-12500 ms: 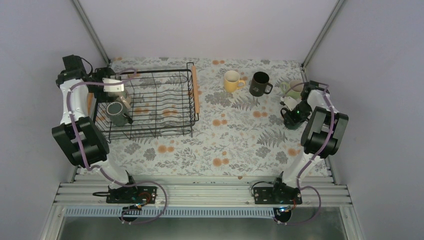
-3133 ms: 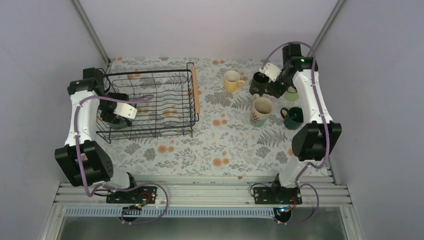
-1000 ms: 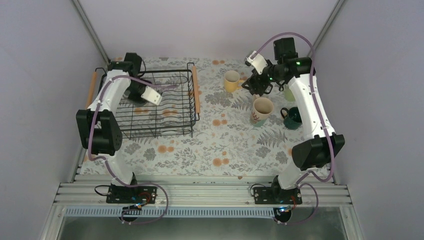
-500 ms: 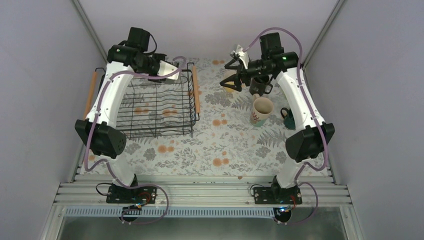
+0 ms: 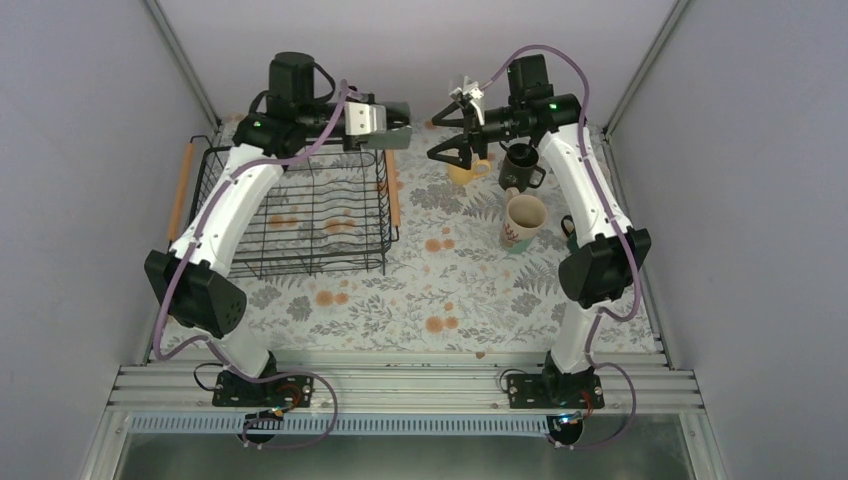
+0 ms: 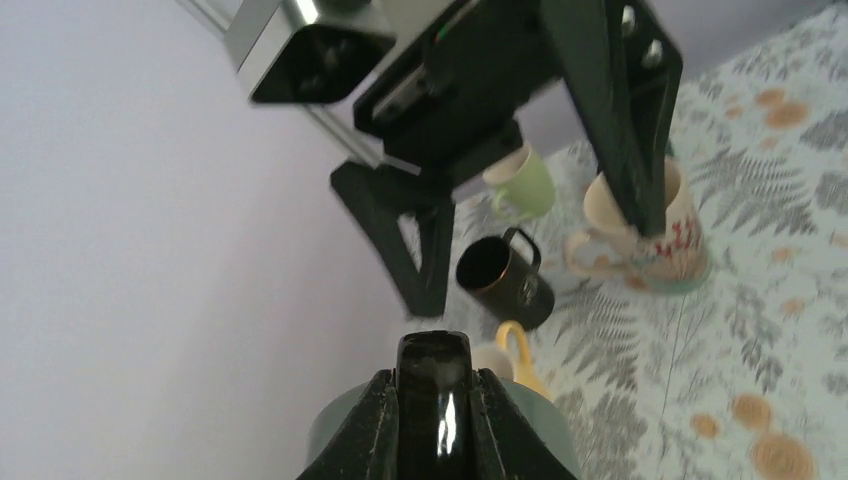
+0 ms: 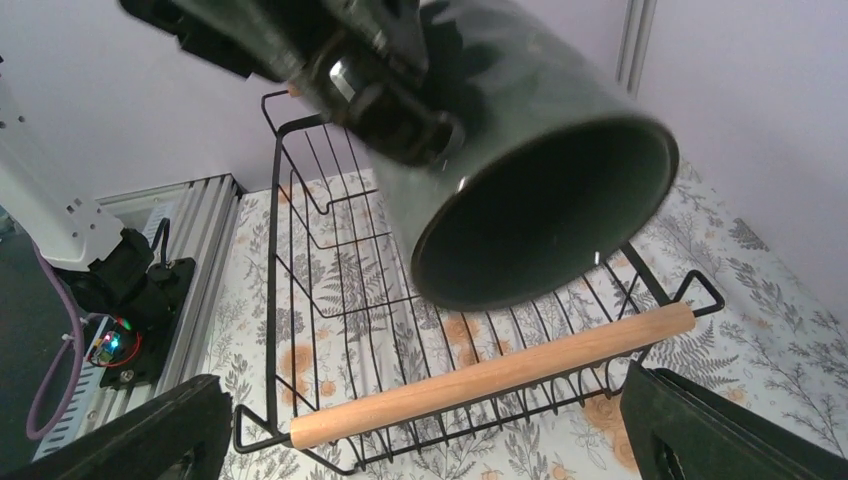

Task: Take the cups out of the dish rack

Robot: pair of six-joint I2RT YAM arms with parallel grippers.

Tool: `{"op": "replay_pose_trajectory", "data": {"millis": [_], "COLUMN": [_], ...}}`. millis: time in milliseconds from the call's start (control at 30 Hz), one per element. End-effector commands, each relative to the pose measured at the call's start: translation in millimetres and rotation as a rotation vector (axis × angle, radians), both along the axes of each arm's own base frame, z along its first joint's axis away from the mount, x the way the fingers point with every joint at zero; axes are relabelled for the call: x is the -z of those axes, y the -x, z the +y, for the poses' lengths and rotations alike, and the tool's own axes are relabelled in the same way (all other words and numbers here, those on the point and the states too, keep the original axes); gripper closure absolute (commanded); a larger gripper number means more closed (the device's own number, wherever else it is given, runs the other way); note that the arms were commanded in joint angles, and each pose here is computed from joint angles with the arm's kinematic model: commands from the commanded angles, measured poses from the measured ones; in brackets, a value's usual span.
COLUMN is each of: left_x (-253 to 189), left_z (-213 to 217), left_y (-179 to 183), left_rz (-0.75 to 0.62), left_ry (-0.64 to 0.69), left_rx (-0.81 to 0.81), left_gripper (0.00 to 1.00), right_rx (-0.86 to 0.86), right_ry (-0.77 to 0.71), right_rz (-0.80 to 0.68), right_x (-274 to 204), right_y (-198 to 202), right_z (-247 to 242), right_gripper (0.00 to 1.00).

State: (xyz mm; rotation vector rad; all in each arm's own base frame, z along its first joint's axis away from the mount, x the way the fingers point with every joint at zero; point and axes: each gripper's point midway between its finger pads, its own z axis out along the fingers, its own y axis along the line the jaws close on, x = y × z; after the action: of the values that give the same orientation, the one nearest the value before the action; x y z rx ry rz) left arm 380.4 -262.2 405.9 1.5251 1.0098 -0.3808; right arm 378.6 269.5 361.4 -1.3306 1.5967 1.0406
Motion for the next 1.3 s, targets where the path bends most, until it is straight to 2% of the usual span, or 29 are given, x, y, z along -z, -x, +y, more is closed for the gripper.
{"op": "replay_pose_trajectory", "data": {"millis": [0,233,333,400,667,833,1033,1100,1167,1233,1267], "left_x": [-39.9,-38.5,-36.6,-35.4,-27.5,-28.0,-16.0,-8.0,-2.6,0.8,1.2], "left_z": [-30.8,-54.0,-60.9,-63.6,-68.6,-61.8,-48.4,-42.1,-32.0,-18.3,-10.2], "left_y": [17.5,15.1,13.8,13.3,16.3,21.1,26.5,25.1,21.1,19.1,18.6], "left_rz": [-0.095,-0.068,-0.067,-0.064,-0.059,-0.109,-0.147,-0.162,-0.182,-0.206,-0.214], "left_ry": [0.144,0.179,0.178,0.177,0.165,0.151,0.087,0.039,0.0,-0.027,-0.035], "left_rx": [0.128,0.192,0.211,0.226,0.271,0.227,0.146,0.102,0.045,-0.006,-0.032], "left_gripper": [0.98,0.98,0.98,0.98,0.98,0.97,0.6,0.57,0.37,0.25,0.1], "right_rx": [-0.049,-0.083,-0.107,-0.122,-0.123,-0.082,-0.033,-0.014,0.016,0.046,0.063], "right_ry": [-0.056,-0.052,-0.06,-0.069,-0.064,-0.028,0.01,0.036,0.077,0.134,0.163], "right_rz": [-0.028,0.006,0.022,0.026,0.034,0.029,-0.008,-0.013,-0.005,0.012,0.017], "right_x": [-16.7,-2.8,-0.1,-0.7,-1.0,5.5,4.8,5.6,9.8,17.9,22.6], "right_y": [2.1,-0.1,1.3,2.9,7.4,6.2,9.2,9.8,6.8,5.2,2.9], "right_z": [13.2,26.1,29.6,31.3,32.0,28.3,18.4,14.3,9.9,4.1,1.3], "right_gripper": [0.0,0.02,0.08,0.27,0.78,0.96,0.97,0.97,0.97,0.97,0.97]}}
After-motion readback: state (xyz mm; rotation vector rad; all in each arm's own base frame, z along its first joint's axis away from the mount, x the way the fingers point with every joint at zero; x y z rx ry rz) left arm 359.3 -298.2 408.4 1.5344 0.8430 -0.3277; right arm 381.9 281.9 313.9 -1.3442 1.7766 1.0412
